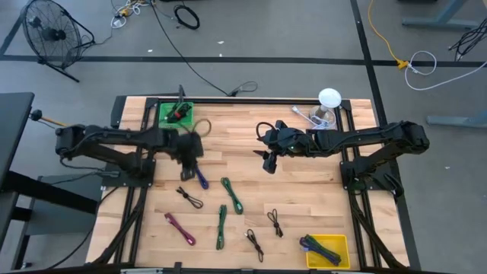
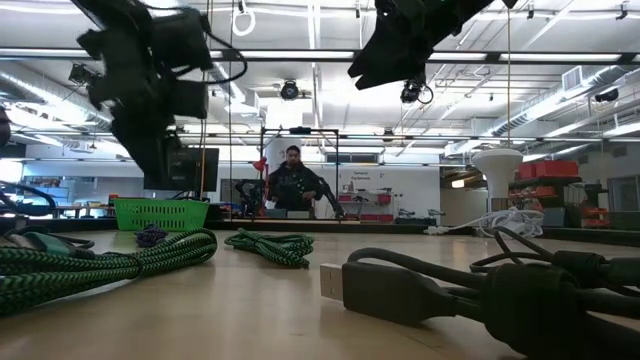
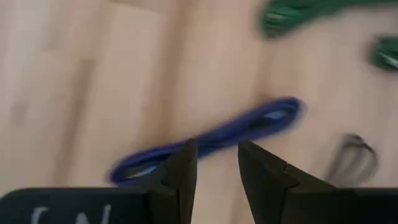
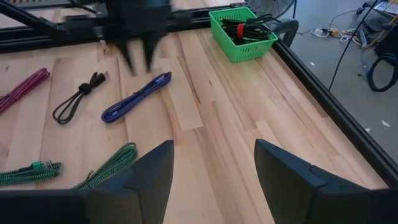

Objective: Pick & Place USB Port
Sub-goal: Put the black charger cable into the green bin

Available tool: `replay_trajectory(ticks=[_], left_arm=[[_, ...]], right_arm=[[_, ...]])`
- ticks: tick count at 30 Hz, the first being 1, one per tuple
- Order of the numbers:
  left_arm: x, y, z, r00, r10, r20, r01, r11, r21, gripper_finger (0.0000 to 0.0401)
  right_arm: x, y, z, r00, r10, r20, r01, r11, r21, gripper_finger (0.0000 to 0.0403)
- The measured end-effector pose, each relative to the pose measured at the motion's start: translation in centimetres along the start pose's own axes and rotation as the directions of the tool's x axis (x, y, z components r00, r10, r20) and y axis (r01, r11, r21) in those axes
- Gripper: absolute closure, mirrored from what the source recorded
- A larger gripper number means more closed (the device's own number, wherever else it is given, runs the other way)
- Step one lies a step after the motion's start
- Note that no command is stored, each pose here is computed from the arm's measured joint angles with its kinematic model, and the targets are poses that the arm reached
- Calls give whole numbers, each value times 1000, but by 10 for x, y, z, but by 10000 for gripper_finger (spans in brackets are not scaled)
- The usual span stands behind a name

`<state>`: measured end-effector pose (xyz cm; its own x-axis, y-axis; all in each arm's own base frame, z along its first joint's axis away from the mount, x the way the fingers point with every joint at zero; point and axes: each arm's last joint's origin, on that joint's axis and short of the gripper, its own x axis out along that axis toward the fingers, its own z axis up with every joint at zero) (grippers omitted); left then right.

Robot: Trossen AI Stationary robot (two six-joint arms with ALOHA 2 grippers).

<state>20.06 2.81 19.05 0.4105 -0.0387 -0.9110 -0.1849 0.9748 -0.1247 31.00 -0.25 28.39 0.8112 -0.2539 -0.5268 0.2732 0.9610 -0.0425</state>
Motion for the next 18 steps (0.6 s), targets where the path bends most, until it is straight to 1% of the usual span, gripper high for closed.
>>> replay_trajectory(ticks=[5,7,9,12,18], left_arm=[[2,-45,-5,997,-83,3,82,993,90,279],[2,-61,-10,993,-117,-8,117,984,132,280],[1,-75,-16,990,-142,-24,144,978,150,279],[0,-92,-25,987,-155,-37,159,973,166,279],[-3,-116,-41,990,-135,-37,140,956,259,279]], right_arm=[[0,0,0,1000,0,0,0,1000,0,179],[0,0,0,1000,0,0,0,1000,0,179],[0,0,0,1000,0,0,0,1000,0,179],[0,0,0,1000,0,3,0,1000,2,179],[0,0,0,1000,0,4,0,1000,28,179]])
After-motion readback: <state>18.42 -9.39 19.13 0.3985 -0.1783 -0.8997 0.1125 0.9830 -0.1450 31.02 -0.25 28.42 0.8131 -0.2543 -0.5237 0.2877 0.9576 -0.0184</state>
